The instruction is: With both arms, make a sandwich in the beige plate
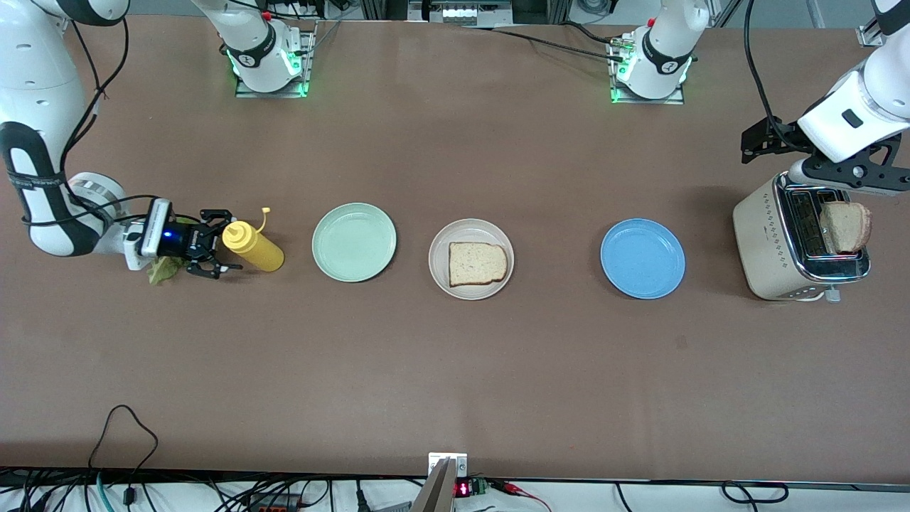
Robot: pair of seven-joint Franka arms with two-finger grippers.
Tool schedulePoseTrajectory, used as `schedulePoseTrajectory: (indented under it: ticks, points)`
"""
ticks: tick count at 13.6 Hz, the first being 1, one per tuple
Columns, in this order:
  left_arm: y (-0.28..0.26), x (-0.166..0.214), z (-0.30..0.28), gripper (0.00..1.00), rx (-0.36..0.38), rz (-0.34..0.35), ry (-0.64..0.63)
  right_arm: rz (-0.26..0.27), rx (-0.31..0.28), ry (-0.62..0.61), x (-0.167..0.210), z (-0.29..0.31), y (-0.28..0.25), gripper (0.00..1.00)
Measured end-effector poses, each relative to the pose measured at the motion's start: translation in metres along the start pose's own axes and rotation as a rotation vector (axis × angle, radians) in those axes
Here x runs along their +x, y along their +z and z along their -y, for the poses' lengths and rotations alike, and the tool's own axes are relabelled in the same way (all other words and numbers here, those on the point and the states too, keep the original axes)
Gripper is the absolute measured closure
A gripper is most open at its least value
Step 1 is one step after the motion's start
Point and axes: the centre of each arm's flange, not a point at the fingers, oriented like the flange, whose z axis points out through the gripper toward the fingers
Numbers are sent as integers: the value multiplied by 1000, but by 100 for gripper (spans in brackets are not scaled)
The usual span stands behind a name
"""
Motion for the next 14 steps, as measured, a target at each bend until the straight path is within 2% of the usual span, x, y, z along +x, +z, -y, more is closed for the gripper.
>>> schedulePoseTrajectory:
  ticks: [3, 5, 8, 10, 12, 14]
  points:
    - [3, 0, 0, 0, 0, 6, 0, 62, 28, 59, 7, 4, -35, 0]
    - [4, 0, 0, 0, 0, 4, 0, 159, 45, 113, 29, 1, -58, 0]
    - [12, 0, -1, 0, -1, 16, 2, 392, 25, 244, 85, -9, -87, 0]
    - [12, -4, -2, 0, 1, 16, 3, 572, -4, 339, 126, -13, -99, 0]
    - [12, -6, -3, 0, 2, 10, 3, 737, -53, 393, 159, -18, -104, 0]
    - [12, -5, -4, 0, 2, 7, 5, 877, -106, 444, 178, -23, -105, 0]
